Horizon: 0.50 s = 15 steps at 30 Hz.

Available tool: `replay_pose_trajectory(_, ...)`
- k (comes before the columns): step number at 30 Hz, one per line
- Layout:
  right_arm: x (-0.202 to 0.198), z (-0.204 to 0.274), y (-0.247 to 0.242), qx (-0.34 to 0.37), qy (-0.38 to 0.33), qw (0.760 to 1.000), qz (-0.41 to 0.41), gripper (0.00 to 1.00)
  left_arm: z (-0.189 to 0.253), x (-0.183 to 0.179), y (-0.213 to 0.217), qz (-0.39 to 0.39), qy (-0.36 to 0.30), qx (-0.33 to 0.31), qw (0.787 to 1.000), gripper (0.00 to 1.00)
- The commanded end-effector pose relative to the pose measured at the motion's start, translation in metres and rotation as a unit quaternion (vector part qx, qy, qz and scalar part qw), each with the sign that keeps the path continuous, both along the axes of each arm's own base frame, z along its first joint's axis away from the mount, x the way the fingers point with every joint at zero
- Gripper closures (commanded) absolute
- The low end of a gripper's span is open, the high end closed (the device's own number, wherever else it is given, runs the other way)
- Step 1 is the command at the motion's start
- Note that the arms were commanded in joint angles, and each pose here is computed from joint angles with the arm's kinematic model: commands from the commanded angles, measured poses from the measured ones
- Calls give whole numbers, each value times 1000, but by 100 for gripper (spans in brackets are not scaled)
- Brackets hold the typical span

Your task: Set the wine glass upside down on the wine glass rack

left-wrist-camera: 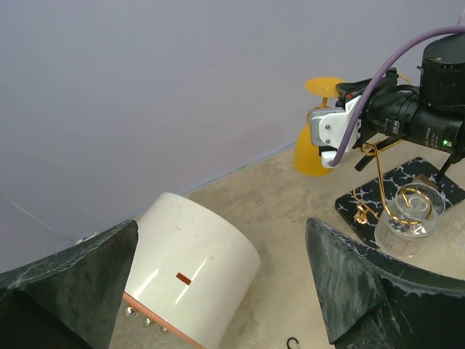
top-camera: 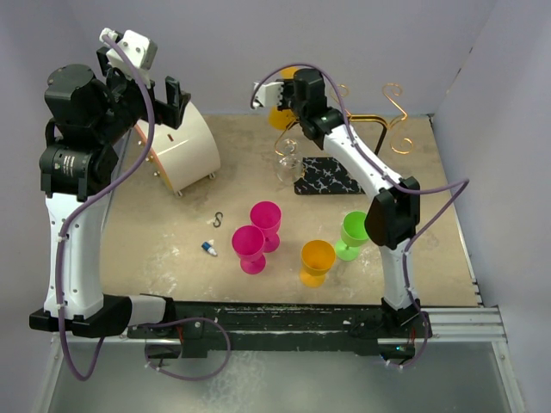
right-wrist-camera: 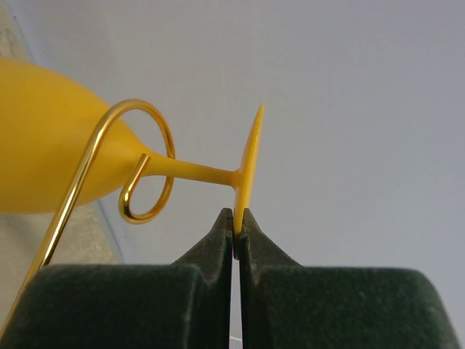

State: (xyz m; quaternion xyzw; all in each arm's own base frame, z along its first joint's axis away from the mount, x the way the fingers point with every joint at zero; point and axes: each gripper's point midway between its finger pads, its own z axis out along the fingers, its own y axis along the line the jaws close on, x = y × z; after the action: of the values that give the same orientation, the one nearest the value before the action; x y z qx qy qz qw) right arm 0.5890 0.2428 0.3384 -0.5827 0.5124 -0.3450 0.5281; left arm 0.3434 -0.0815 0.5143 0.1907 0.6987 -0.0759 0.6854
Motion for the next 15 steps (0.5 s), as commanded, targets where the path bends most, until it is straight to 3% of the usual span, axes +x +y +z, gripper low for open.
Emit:
replay_pose_trajectory(1,-16,38,-13,26,-24,999,-3,100,19,-8,4,4,-35,-3,999,1)
replay_pose_trajectory(15,-29,30,-22,40,-13,999,-12,89,15,-12,5,1,-34,-8,999,1)
